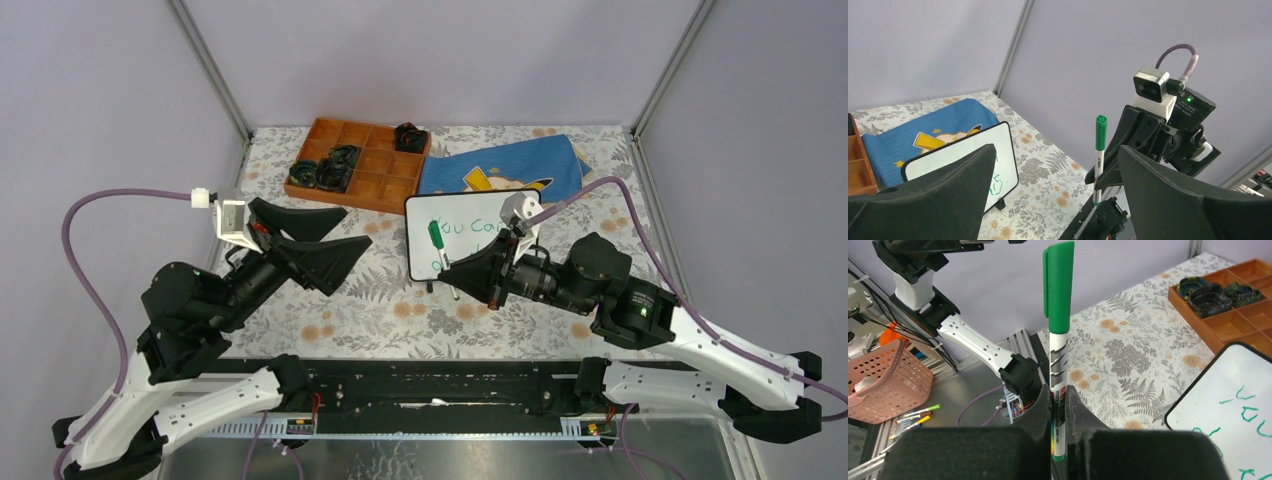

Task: Write a sentence on the whiteboard
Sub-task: Close the whiteboard marker at the center of the board, then place the whiteboard marker at the center of the board.

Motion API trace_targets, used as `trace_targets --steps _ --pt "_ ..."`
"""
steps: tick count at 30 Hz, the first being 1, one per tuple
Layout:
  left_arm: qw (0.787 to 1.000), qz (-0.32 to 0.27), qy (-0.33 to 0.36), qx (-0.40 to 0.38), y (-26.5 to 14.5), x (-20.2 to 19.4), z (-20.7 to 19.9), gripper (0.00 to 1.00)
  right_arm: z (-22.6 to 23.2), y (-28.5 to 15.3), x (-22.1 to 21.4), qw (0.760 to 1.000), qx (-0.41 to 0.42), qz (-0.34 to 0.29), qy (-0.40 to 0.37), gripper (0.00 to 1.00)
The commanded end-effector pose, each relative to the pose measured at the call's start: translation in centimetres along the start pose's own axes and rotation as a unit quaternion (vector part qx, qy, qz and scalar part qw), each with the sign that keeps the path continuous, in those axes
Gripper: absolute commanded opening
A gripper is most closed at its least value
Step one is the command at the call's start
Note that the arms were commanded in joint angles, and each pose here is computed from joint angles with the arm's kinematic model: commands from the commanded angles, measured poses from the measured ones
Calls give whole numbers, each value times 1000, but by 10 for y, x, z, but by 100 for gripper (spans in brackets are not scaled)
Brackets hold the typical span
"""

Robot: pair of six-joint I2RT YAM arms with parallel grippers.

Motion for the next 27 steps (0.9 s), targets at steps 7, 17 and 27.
trace_targets --steps 7,17,27 --pt "988 94 -52 -115 25 -62 -33 99 -5 12 13 996 -8 -75 44 0" --pt "983 131 -66 -108 42 -86 -30 75 -1 24 21 994 7 -95 52 0" --pt "984 111 -80 -114 50 -84 -32 53 2 27 17 994 18 -89 55 0"
Point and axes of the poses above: each gripper's point midway between its finger pads, its own y axis out along the fingers, its own z axis along the line the jaws close on, x = y × z, the point moved 1 cm from there along -y, back along the fingers, and after that the axes turned 3 degrees about y, right-handed, at the moved point
